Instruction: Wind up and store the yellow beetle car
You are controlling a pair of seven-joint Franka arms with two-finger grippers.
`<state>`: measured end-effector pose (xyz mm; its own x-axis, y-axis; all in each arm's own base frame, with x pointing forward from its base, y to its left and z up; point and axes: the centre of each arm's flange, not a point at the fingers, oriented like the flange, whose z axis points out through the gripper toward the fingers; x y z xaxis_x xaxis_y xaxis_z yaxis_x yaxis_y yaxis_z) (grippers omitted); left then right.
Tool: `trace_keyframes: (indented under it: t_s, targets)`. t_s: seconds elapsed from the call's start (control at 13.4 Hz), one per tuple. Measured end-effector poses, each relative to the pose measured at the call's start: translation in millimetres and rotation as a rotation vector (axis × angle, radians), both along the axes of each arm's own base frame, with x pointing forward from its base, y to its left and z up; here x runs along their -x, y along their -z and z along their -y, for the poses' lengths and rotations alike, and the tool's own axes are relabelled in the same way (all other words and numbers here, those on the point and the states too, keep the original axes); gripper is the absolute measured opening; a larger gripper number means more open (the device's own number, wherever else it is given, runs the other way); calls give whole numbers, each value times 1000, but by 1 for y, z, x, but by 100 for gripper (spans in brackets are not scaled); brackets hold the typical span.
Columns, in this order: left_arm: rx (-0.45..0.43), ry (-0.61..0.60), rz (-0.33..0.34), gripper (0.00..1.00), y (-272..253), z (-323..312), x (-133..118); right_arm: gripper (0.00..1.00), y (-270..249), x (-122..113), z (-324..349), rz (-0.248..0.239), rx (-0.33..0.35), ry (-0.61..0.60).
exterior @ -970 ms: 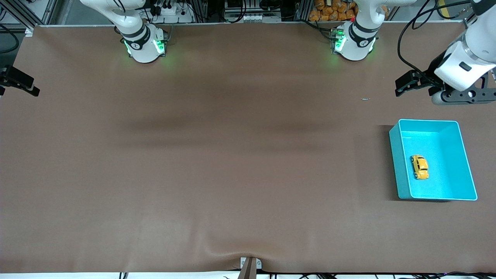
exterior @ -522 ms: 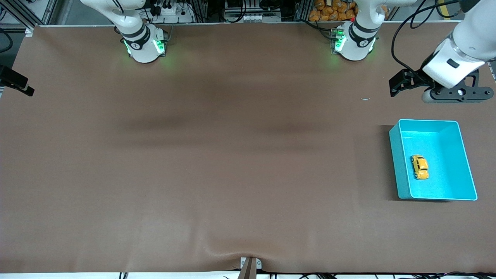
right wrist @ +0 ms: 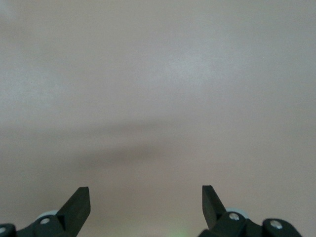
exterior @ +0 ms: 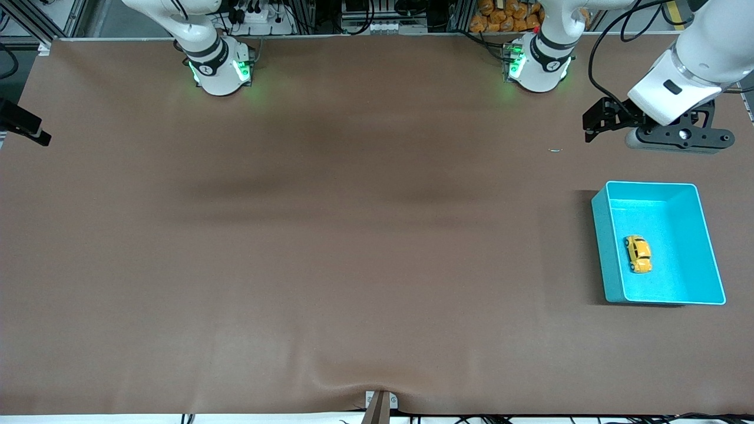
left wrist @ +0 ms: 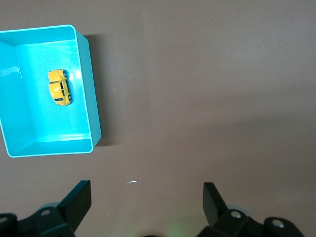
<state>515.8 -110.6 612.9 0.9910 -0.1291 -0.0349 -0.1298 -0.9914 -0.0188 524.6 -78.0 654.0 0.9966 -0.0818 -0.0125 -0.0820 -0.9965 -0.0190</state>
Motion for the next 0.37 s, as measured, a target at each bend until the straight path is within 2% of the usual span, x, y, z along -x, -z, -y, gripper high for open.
trace_keyframes:
  t_s: [0.37]
  targets:
    - [0,-1,0,100,0,-1,0,100,0,0,0,0,0,0]
